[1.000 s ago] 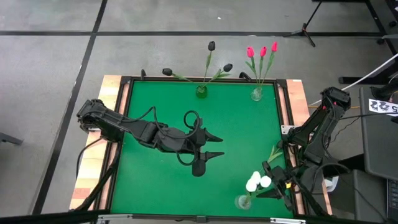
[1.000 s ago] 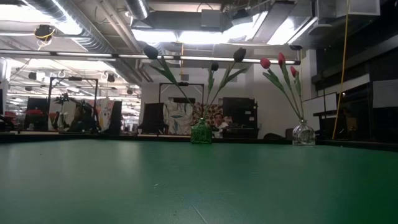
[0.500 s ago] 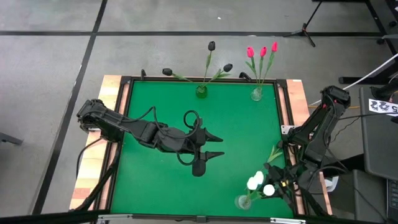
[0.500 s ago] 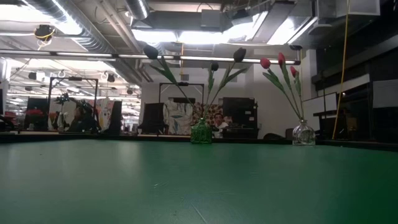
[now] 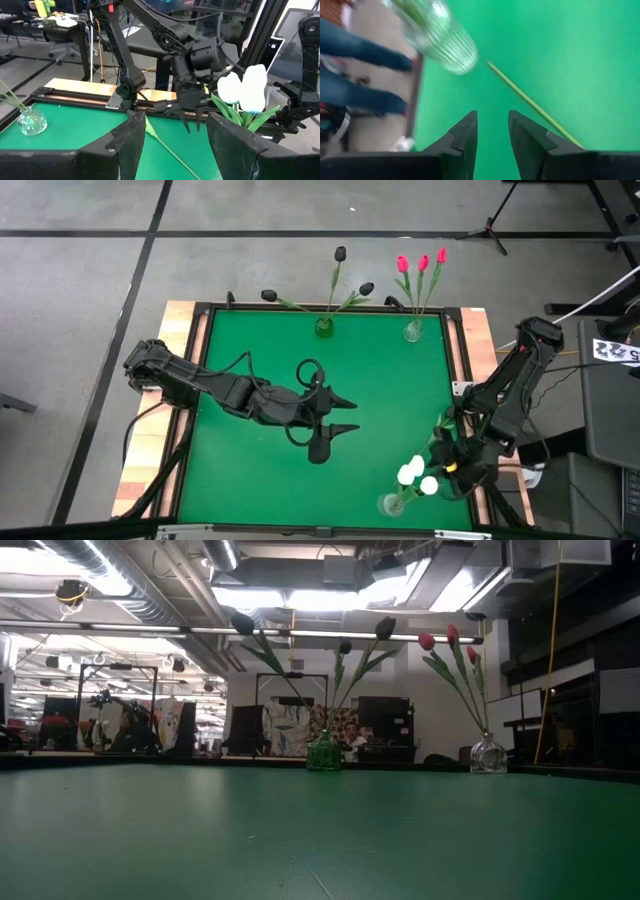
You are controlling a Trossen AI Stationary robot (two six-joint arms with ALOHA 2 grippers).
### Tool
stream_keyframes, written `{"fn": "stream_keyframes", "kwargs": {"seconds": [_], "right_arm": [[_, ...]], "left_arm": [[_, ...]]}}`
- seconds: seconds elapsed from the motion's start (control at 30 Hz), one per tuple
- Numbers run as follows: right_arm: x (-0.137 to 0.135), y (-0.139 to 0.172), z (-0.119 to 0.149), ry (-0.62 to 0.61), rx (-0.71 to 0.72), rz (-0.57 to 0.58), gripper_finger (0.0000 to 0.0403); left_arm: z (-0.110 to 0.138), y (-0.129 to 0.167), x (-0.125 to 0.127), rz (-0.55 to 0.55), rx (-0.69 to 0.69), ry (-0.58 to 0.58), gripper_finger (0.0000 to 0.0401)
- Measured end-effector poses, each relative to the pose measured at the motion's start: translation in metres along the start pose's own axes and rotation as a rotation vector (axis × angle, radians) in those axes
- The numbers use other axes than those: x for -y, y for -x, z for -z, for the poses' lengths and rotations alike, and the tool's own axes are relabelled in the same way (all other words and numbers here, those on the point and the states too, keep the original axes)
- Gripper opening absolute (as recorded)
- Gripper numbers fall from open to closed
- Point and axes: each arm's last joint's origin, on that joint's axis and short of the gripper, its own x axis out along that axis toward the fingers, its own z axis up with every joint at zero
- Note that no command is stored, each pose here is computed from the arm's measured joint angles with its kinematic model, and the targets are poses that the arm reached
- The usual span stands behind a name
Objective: Sort flowers into vase by color
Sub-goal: Put the black tulip into the green vase
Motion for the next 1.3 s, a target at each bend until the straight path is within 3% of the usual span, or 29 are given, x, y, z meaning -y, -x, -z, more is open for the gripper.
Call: {"fn": "stream_keyframes", "kwargs": {"seconds": [0.2,0.37,0.73,1.3], "right_arm": [[0.015,-0.003,-0.004,0.036,-0.136,0.047,0.0111],[0.025,-0.006,-0.014,0.149,-0.175,0.040,0.0114],[0.047,-0.017,-0.027,0.281,-0.254,0.101,0.0177],[0.054,-0.058,-0.017,0.470,-0.466,0.142,0.0172]], "left_arm": [[0.002,0.000,0.000,-0.004,-0.017,-0.008,0.0207],[0.004,0.000,-0.001,-0.008,-0.037,-0.017,0.0207],[0.009,0.000,-0.002,-0.020,-0.091,-0.040,0.0208],[0.014,0.001,-0.004,-0.033,-0.141,-0.053,0.0208]]}}
